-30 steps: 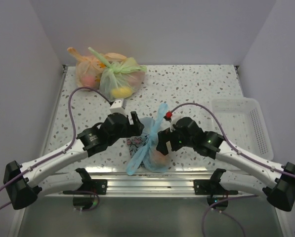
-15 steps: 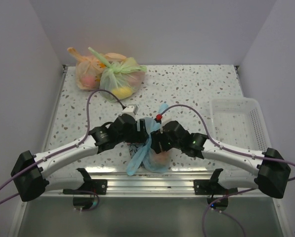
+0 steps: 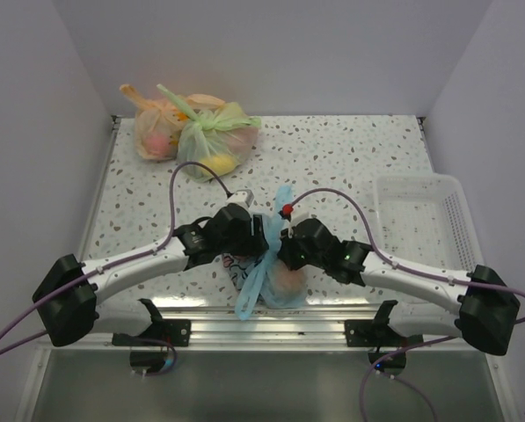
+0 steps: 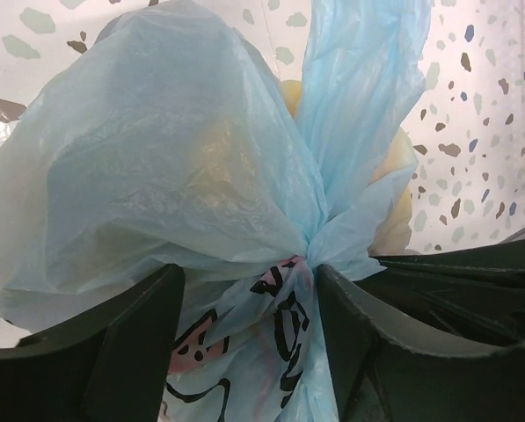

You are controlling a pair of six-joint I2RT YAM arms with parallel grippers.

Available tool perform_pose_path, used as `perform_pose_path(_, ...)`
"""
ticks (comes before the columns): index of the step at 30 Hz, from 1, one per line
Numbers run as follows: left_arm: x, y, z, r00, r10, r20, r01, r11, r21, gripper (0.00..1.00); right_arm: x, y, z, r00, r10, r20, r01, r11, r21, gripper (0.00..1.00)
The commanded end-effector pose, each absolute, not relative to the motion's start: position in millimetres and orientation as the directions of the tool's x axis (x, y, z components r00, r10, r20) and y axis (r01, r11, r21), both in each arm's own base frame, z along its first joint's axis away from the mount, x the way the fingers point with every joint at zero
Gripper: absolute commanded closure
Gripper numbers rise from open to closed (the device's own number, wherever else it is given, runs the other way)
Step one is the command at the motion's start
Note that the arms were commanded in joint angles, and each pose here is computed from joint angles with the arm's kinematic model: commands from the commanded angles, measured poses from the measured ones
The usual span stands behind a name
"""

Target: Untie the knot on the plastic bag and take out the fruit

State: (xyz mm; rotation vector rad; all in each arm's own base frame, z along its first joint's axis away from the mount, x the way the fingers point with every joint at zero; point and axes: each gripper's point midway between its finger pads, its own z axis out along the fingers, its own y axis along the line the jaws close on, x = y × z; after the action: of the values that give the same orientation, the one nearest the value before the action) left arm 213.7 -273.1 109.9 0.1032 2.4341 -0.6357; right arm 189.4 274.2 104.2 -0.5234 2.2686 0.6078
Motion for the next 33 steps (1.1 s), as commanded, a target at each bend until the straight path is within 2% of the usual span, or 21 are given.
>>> perform_pose_path(1,222.0,-280.6,117.0,-0.791,-0.125,-0.599,0.207,0.866,-0.455,0.35,188.6,270.7,107.7,-0.653,-0.156,-0.741,-0.514,0.810,0.282,1.00)
perform_pose_path(2,222.3,-280.3,115.7,-0.791,-0.128,-0.598,0.203,0.868,-0.454,0.38,189.0,270.3,108.7,-0.650,-0.152,-0.744,-0.513,0.811,0.282,1.00)
perform_pose_path(5,221.3,-280.4,116.0,-0.791,-0.129,-0.598,0.205,0.865,-0.458,0.60,191.0,265.7,111.0,-0.642,-0.139,-0.754,-0.500,0.822,0.275,1.00)
perform_pose_path(6,222.2,-280.3,117.7,-0.787,-0.136,-0.601,0.204,0.863,-0.462,0.75,190.9,264.6,111.8,-0.641,-0.136,-0.756,-0.497,0.824,0.273,1.00)
perform_pose_path(9,222.9,-276.7,120.9,-0.776,-0.142,-0.614,0.204,0.865,-0.458,1.00,194.2,256.2,114.0,-0.634,-0.115,-0.765,-0.467,0.845,0.260,1.00)
perform_pose_path(15,235.0,-248.3,130.2,-0.724,-0.152,-0.672,0.166,0.908,-0.384,1.00,210.9,219.4,127.7,-0.584,-0.064,-0.809,-0.346,0.922,0.177,1.00)
perform_pose_path(23,269.2,-135.0,155.7,-0.602,-0.272,-0.750,-0.064,0.954,-0.294,1.00,228.3,134.2,154.1,-0.513,0.131,-0.848,-0.051,0.982,0.183,1.00)
perform_pose_path(25,272.0,-119.3,160.5,-0.590,-0.262,-0.764,-0.086,0.961,-0.264,1.00,227.9,129.7,162.1,-0.489,0.142,-0.861,-0.051,0.980,0.191,1.00)
perform_pose_path(28,268.0,-120.3,163.0,-0.606,-0.222,-0.764,-0.048,0.969,-0.244,1.00,227.3,149.1,172.1,-0.495,0.067,-0.867,-0.181,0.967,0.178,1.00)
perform_pose_path(30,265.8,-134.1,169.8,-0.607,-0.209,-0.766,0.033,0.957,-0.288,1.00,220.2,172.4,175.8,-0.523,-0.020,-0.852,-0.324,0.929,0.177,0.91)
perform_pose_path(31,264.2,-137.4,169.3,-0.609,-0.193,-0.769,0.064,0.955,-0.290,1.00,219.8,182.9,181.3,-0.520,-0.097,-0.849,-0.399,0.906,0.141,0.74)
perform_pose_path(33,261.7,-144.8,173.5,-0.610,-0.190,-0.769,0.105,0.943,-0.316,1.00,213.7,198.2,189.9,-0.493,-0.200,-0.847,-0.522,0.846,0.104,0.54)
